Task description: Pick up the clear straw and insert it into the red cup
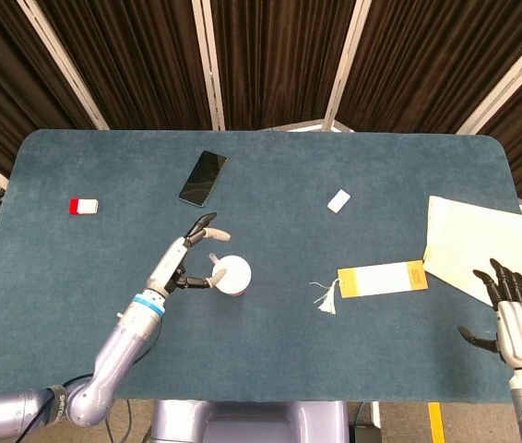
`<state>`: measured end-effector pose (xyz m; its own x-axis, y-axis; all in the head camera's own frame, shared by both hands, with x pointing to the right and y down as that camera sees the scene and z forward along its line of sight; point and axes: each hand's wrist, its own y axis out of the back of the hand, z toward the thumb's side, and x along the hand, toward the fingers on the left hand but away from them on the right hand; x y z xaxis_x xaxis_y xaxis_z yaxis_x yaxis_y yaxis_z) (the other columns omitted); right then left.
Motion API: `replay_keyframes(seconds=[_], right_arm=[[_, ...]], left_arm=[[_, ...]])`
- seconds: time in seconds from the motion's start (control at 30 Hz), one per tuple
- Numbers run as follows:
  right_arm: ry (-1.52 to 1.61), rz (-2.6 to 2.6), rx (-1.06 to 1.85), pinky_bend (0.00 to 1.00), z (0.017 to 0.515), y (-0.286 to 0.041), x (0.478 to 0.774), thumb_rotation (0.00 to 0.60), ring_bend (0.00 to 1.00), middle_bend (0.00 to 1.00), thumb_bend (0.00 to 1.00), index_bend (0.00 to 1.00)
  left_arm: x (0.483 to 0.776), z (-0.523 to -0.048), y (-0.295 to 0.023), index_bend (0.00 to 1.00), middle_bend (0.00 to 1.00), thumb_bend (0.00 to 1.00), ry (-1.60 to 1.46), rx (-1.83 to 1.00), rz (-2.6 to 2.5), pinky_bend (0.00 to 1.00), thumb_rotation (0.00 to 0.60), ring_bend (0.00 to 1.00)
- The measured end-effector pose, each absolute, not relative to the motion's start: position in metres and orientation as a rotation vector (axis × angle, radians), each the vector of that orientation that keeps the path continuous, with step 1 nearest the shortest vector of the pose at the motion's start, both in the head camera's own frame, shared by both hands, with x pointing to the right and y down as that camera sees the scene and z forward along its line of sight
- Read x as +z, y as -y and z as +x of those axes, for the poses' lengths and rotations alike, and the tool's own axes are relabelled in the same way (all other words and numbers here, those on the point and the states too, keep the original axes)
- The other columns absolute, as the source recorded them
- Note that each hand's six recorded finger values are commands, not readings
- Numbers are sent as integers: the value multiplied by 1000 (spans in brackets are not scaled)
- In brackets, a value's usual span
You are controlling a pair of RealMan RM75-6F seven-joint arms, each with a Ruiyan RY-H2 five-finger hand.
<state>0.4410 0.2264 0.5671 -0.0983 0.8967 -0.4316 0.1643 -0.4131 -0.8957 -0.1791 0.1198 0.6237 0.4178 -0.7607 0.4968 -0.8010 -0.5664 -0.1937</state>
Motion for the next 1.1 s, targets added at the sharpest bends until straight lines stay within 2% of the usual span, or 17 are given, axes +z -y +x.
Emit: replay_keyframes(seconds=[0.17,0.3,0.5,0.63,0.73,1.1], right_arm=[[1165,-1573,1570,0,441,-227,567,600,0,0,138,135],[1145,-1562,1591,0,442,-228,569,600,0,0,137,135],[1120,-1546,1601,0,442,-228,569,600,0,0,136,135],[1107,-1542,1607,0,441,-228,570,600,0,0,135,135],[1095,-1540,1601,0,440,-228,569,600,0,0,134,132],[1077,-1546,1570,0,435,-227,569,600,0,0,134,130]], left_arm=[[610,-200,-114,293,0,342,1488,981,2756,0,600,0],[602,-226,-113,275,0,341,1537,1192,2864,0,600,0],[587,-280,-120,219,0,278,1609,1752,2985,0,600,0],[573,-337,-139,153,0,253,1625,2174,2872,0,600,0],[569,-370,-158,120,0,246,1597,2339,2754,0,600,0],[566,-436,-202,118,0,246,1621,2515,2505,0,600,0]])
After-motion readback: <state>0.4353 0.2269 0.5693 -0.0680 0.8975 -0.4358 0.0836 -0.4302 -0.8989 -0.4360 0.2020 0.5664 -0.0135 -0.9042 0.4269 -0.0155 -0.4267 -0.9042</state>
